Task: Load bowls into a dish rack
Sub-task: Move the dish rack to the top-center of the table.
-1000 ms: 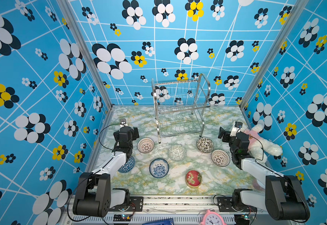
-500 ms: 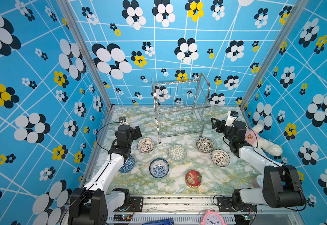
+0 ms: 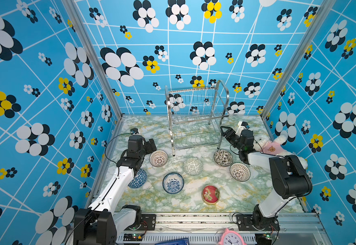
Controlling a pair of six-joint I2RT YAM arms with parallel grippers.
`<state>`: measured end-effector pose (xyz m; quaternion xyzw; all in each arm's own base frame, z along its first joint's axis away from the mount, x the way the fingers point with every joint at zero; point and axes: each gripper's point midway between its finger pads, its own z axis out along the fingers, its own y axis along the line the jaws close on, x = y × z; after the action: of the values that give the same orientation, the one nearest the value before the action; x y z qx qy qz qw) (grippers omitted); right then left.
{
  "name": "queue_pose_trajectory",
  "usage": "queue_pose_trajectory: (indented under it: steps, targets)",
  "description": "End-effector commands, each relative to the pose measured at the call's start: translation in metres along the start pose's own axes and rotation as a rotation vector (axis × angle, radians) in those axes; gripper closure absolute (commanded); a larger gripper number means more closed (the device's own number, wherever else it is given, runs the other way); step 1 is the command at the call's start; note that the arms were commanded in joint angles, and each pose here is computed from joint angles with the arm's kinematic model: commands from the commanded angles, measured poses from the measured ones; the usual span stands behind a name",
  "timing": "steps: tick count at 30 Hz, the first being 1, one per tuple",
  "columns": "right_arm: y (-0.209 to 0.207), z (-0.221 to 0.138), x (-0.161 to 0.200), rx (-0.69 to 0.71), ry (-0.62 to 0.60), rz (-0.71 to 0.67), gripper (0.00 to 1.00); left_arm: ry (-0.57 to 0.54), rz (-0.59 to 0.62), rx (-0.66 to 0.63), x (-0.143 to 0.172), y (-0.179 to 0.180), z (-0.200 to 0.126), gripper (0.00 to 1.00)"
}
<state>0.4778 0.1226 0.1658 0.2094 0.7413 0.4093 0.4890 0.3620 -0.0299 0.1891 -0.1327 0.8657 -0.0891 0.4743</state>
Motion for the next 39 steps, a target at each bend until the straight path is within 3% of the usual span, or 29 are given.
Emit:
queue_pose_trajectory:
  steps: [1,7,14,29,39]
  targets:
    - [0.029,0.002,-0.008,-0.136,-0.054,0.114,0.35,0.008,-0.014,0.034,-0.008,-0.01,-0.009,0.05]
    - [0.033,-0.001,0.012,-0.167,-0.088,0.234,0.44,0.008,0.0,0.032,-0.01,-0.01,-0.008,0.05]
    - [0.047,-0.009,0.034,-0.171,-0.093,0.244,0.46,0.027,-0.019,0.023,-0.006,-0.006,-0.005,0.05]
    - [0.063,-0.027,0.044,-0.126,-0.116,0.131,0.45,0.075,-0.023,0.009,0.003,-0.003,0.002,0.06]
    - [0.066,-0.055,0.056,-0.042,-0.086,-0.069,0.43,0.119,-0.012,-0.002,0.009,-0.007,-0.001,0.07]
